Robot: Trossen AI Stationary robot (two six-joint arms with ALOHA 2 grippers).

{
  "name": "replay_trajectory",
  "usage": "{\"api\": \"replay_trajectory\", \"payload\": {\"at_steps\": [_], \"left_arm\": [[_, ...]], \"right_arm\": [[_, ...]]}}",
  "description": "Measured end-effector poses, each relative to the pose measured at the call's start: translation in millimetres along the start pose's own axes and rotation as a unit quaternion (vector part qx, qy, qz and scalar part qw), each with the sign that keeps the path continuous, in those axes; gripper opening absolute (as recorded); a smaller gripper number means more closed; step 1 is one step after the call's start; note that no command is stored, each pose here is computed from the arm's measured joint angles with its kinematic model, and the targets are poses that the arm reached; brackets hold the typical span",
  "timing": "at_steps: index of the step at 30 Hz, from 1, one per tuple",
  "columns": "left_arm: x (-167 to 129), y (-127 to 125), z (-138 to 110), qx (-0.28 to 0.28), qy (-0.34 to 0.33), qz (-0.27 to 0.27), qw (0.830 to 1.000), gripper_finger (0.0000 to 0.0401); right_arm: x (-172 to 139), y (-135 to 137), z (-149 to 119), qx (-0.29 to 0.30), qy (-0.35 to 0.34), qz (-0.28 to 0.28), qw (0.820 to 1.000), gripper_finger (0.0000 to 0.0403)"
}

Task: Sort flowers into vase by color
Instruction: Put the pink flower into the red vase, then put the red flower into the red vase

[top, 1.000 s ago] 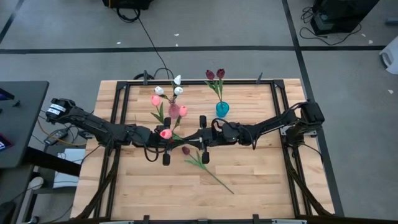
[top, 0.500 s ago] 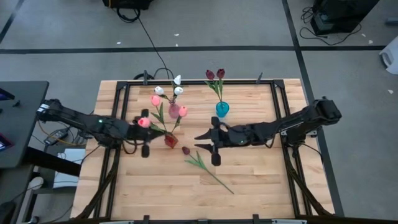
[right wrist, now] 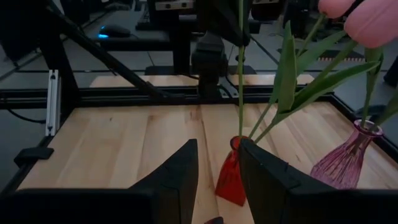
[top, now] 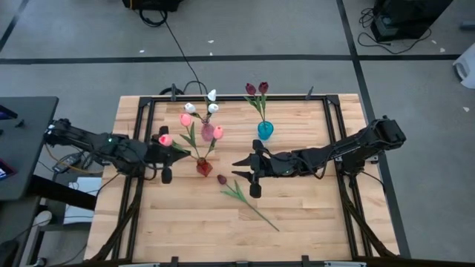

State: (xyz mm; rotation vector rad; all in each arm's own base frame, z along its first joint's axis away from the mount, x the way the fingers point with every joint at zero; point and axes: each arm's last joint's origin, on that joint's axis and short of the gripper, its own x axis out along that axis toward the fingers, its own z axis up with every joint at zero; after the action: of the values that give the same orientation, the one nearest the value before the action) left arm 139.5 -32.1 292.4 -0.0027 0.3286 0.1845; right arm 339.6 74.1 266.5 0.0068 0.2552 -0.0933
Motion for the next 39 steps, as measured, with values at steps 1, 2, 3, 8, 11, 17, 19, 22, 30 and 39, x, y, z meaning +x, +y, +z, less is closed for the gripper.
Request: {"api": "replay_trajectory", "payload": {"at_steps": [1, 2, 3, 8, 11, 17, 19, 22, 30, 39], "left_arm": [[3, -1, -1, -0.003, 0.002, 0.001, 1.0, 0.0008], [5, -2, -2, -0.004, 0.003, 0.001, 1.0, 0.0008], [9, -4, -5, -0.002, 0.008, 0.002, 1.0, 0.0008], [28, -11, -25, 0.002, 0.021, 0.004, 1.0, 0.0008], [37, -14, -37, 0.008, 0.034, 0.006, 0.999, 0.0008], [46, -15, -55, 0.005, 0.046, 0.014, 0.999, 0.0008], [48, -15, -63, 0.002, 0.043, 0.017, 0.999, 0.0008], [50, -14, -72, -0.015, 0.038, 0.032, 0.999, 0.0018], [50, -13, -74, -0.032, 0.036, 0.046, 0.998, 0.0121], [33, -7, -55, -0.015, 0.08, 0.051, 0.995, 0.0174]], "right_arm": [[0, 0, 0, 0.0, 0.0, 0.0, 1.0, 0.0126], [0, 0, 0, 0.0, 0.0, 0.0, 1.0, 0.0126], [0, 0, 0, 0.0, 0.0, 0.0, 1.0, 0.0126], [0, 0, 0, 0.0, 0.0, 0.0, 1.0, 0.0125], [0, 0, 0, 0.0, 0.001, 0.001, 1.0, 0.0126], [0, 0, -1, -0.001, 0.004, 0.001, 1.0, 0.0126], [0, 0, -1, -0.001, 0.004, 0.001, 1.0, 0.0125], [0, 0, -1, 0.001, 0.005, 0.001, 1.0, 0.0124], [0, 0, -3, 0.005, 0.016, 0.0, 1.0, 0.0124], [0, -1, -7, 0.018, 0.035, -0.002, 0.999, 0.0124]]}}
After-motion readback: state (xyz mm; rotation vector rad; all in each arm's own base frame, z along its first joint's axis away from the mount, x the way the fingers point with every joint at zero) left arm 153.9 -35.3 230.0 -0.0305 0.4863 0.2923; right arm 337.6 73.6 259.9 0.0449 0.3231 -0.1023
